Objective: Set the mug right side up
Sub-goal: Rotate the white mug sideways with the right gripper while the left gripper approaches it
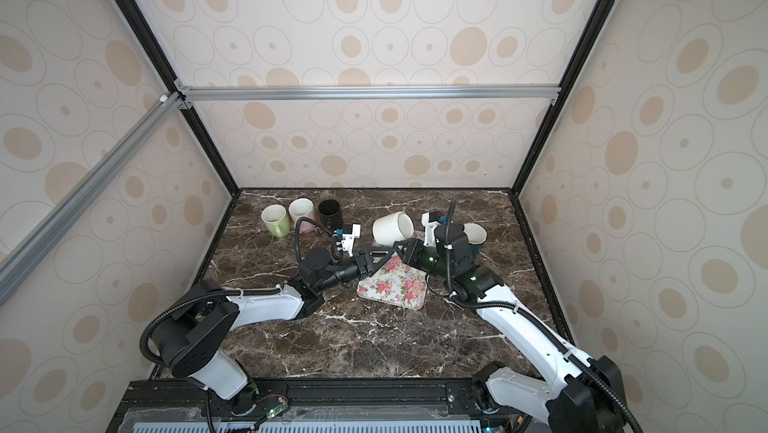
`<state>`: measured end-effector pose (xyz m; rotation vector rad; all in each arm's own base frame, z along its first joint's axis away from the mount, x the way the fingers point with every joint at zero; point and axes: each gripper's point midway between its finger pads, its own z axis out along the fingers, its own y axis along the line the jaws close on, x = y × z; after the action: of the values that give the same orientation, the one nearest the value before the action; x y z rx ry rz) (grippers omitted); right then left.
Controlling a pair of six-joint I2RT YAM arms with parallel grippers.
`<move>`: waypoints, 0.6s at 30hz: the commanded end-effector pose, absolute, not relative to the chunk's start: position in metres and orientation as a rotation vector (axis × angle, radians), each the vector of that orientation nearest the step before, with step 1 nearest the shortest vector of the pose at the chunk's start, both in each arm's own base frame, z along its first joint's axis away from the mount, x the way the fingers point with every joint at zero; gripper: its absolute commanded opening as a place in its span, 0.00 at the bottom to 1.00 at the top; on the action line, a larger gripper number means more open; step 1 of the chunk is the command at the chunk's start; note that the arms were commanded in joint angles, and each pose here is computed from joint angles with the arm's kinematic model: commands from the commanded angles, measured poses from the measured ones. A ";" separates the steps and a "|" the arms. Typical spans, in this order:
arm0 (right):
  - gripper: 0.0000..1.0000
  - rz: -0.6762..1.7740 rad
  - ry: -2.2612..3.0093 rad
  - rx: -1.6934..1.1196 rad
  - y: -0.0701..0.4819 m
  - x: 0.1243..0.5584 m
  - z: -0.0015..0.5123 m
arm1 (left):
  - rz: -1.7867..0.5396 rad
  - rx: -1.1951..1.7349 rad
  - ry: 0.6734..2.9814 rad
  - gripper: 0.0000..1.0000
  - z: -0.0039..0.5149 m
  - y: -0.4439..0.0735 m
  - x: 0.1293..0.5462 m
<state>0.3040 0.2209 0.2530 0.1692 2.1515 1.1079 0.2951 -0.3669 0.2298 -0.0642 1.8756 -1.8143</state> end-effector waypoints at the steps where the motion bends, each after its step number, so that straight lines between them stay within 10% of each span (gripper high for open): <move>1: 0.00 1.158 2.025 0.137 0.221 0.305 0.286 | -1.868 -0.022 1.792 0.55 0.257 -0.375 0.296; 18: 0.00 1.186 2.017 0.140 0.222 0.302 0.284 | -1.869 -0.008 1.770 0.50 0.272 -0.379 0.311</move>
<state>0.3054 0.2157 0.2550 0.1927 2.1229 1.1042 0.3062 -0.3735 0.2428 -0.0528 1.8586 -1.8246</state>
